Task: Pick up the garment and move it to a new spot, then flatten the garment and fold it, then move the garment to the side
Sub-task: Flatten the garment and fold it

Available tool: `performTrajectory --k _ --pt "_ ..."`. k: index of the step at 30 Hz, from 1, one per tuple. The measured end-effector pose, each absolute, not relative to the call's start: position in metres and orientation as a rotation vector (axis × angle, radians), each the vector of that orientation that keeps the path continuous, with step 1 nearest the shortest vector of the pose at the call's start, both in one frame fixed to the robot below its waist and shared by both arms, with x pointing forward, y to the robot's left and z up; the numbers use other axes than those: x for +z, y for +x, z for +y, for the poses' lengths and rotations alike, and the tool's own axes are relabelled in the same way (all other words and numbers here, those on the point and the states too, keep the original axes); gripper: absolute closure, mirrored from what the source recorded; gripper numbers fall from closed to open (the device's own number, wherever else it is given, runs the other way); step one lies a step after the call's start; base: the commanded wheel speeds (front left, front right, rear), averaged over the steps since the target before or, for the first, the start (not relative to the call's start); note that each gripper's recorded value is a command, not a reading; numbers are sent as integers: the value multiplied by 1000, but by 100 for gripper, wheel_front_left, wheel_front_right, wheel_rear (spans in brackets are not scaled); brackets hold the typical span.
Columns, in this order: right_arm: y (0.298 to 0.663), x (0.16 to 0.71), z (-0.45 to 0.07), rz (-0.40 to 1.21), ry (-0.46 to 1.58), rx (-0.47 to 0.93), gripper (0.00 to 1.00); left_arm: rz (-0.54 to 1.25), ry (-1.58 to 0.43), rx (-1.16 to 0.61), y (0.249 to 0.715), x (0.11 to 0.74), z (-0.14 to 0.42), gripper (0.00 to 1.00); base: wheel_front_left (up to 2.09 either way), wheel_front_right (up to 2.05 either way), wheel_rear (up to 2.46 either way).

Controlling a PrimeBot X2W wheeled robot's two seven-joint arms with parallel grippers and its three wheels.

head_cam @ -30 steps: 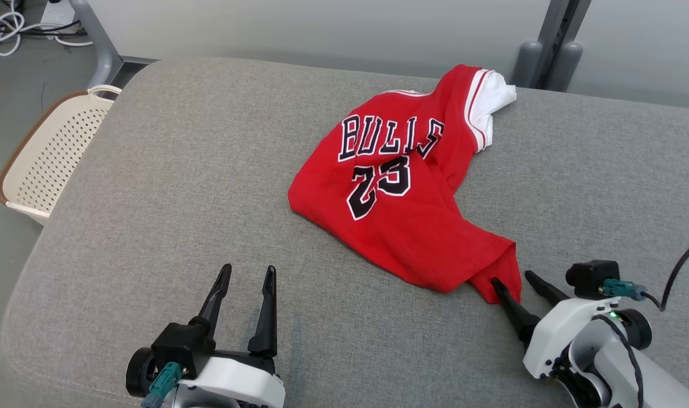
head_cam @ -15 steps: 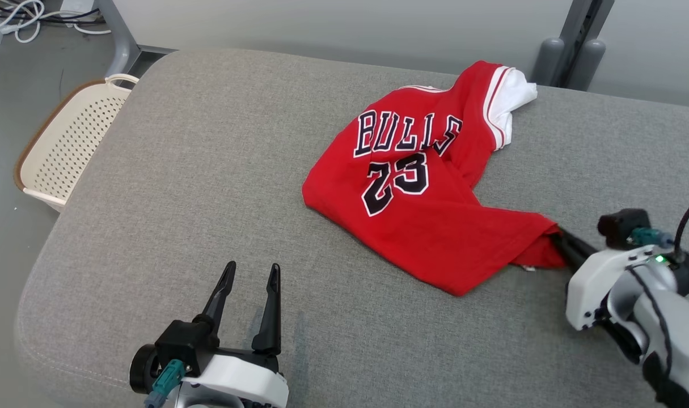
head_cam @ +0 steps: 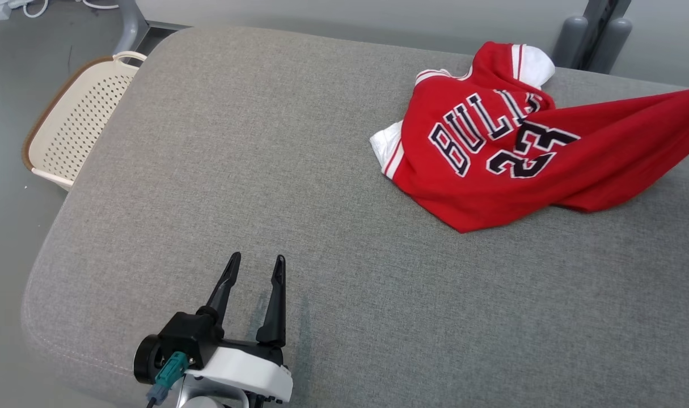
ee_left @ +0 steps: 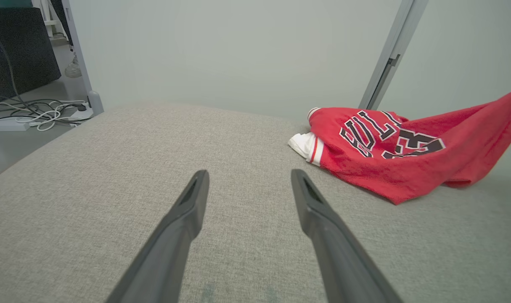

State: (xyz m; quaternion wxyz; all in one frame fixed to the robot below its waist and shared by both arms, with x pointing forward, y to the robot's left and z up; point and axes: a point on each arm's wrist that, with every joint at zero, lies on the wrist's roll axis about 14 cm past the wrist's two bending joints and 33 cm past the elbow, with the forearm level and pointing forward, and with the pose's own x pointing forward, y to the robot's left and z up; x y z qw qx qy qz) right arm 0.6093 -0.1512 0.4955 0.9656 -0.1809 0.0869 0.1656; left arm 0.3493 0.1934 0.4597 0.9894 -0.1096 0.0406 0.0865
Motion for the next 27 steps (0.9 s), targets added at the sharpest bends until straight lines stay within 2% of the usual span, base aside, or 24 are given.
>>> performTrajectory --k 1,2,3,8,17,22,27 --pt "614 498 -157 171 -375 317 67 85 -220 175 349 459 194 0 0 0 0" --pt "616 498 -161 174 -386 305 46 88 -220 177 349 458 194 0 0 0 0" --pt "618 497 -163 180 -385 295 0 90 -220 178 349 457 194 0 0 0 0" --pt "616 490 -159 192 -348 279 0 94 -218 182 350 456 195 0 0 0 0" --pt "585 476 -159 212 -266 266 0 85 -221 131 354 459 181 0 0 0 0" --pt "553 458 -138 225 -157 300 0 87 -219 103 353 458 172 0 0 0 0" --pt "510 419 -109 321 -101 371 0 77 -220 79 354 461 166 0 0 0 0"
